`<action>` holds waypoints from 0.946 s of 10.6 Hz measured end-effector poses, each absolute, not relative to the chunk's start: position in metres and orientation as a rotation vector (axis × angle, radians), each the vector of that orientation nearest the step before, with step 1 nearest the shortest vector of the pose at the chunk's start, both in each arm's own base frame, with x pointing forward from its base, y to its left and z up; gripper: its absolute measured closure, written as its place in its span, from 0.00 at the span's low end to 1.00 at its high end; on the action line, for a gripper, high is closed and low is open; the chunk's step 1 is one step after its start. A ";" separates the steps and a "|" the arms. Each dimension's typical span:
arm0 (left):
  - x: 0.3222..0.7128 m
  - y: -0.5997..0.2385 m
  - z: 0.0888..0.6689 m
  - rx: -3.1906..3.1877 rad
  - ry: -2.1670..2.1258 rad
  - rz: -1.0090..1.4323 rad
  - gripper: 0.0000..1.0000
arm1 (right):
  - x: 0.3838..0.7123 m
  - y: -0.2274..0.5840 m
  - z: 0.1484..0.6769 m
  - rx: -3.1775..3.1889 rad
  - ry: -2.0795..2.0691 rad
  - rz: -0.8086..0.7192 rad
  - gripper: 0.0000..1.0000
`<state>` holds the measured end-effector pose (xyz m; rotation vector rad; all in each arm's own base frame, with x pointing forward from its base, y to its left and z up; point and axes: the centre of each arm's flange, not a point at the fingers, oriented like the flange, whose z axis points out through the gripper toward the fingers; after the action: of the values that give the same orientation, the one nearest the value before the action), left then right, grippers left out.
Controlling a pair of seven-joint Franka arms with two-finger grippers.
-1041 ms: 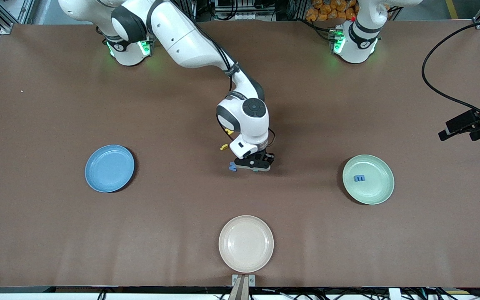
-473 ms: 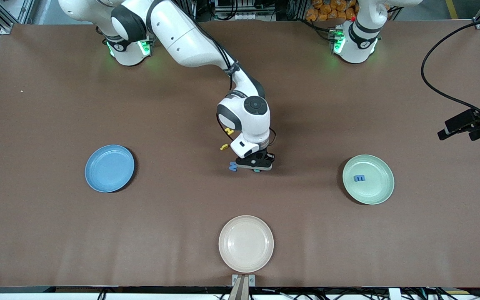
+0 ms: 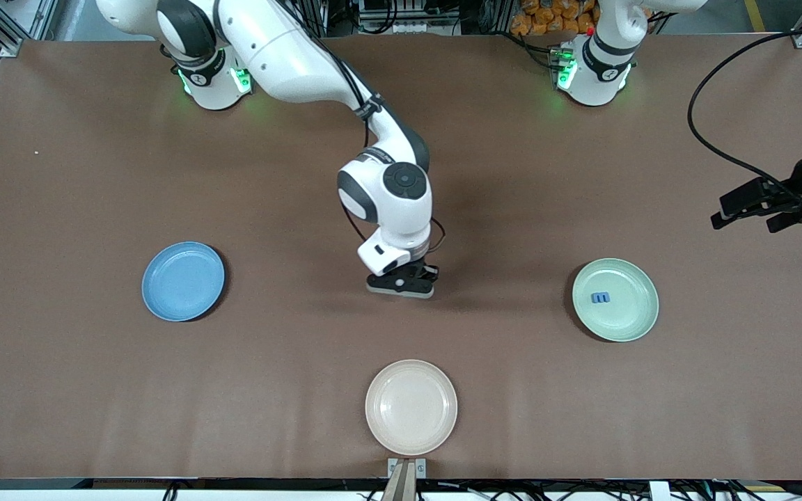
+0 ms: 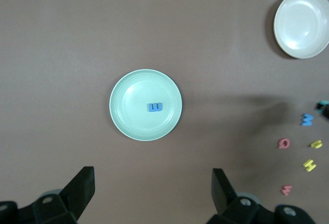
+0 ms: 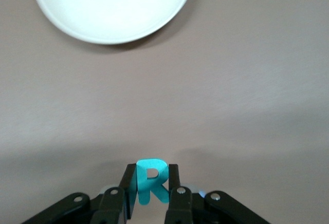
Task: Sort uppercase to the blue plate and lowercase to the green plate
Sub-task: 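Place the teal R on the blue plate while the left gripper reaches letters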
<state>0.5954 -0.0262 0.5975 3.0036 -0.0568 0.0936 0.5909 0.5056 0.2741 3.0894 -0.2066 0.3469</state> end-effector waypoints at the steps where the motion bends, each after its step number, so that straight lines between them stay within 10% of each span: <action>1: 0.594 -0.044 0.597 3.006 -0.098 0.084 0.00 | 0.601 0.487 0.286 3.074 -0.186 0.311 0.71; 10: 0.587 -0.298 0.471 3.053 -0.180 -0.026 0.00 | 0.677 0.241 0.290 3.011 0.040 -0.015 0.71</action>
<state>0.5865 -0.2980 0.4715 3.0530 -0.1796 -0.0259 0.6774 0.2414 0.2903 3.0115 0.0398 -0.0151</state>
